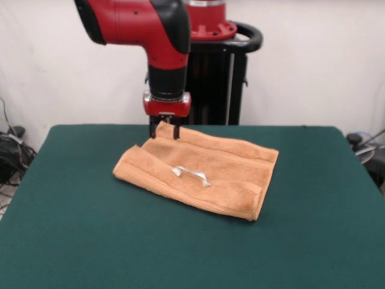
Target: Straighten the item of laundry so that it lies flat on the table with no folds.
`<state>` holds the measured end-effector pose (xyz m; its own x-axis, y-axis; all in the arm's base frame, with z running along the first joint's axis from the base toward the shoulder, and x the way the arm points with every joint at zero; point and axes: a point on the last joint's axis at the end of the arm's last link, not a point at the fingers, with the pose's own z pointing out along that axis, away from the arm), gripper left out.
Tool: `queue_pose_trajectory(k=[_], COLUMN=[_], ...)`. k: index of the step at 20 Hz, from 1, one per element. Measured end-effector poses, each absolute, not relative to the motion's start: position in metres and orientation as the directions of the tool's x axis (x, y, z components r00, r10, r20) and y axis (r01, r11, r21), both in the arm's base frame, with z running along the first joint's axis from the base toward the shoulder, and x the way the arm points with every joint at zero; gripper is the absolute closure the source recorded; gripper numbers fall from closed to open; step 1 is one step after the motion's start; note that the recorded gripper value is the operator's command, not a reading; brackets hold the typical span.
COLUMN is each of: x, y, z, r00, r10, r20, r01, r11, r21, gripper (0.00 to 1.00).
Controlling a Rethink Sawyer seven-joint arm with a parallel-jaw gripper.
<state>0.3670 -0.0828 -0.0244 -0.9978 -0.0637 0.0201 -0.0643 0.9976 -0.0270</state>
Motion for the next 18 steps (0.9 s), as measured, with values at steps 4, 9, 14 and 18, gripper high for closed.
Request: queue_pose_trajectory(k=[4, 9, 14, 18], x=[0.357, 0.348, 0.345, 0.344], y=[-0.063, -0.054, -0.053, -0.054], z=[-0.041, -0.051, -0.052, -0.052], r00=[-0.996, -0.994, -0.993, -0.992], r10=[-0.094, -0.109, -0.111, -0.109], r20=[0.003, -0.029, -0.047, -0.057], r01=[-0.094, -0.109, -0.112, -0.109], r11=[0.996, 0.994, 0.994, 0.994], r21=[0.000, 0.011, 0.007, 0.008], gripper=[0.00, 0.00, 0.00, 0.00])
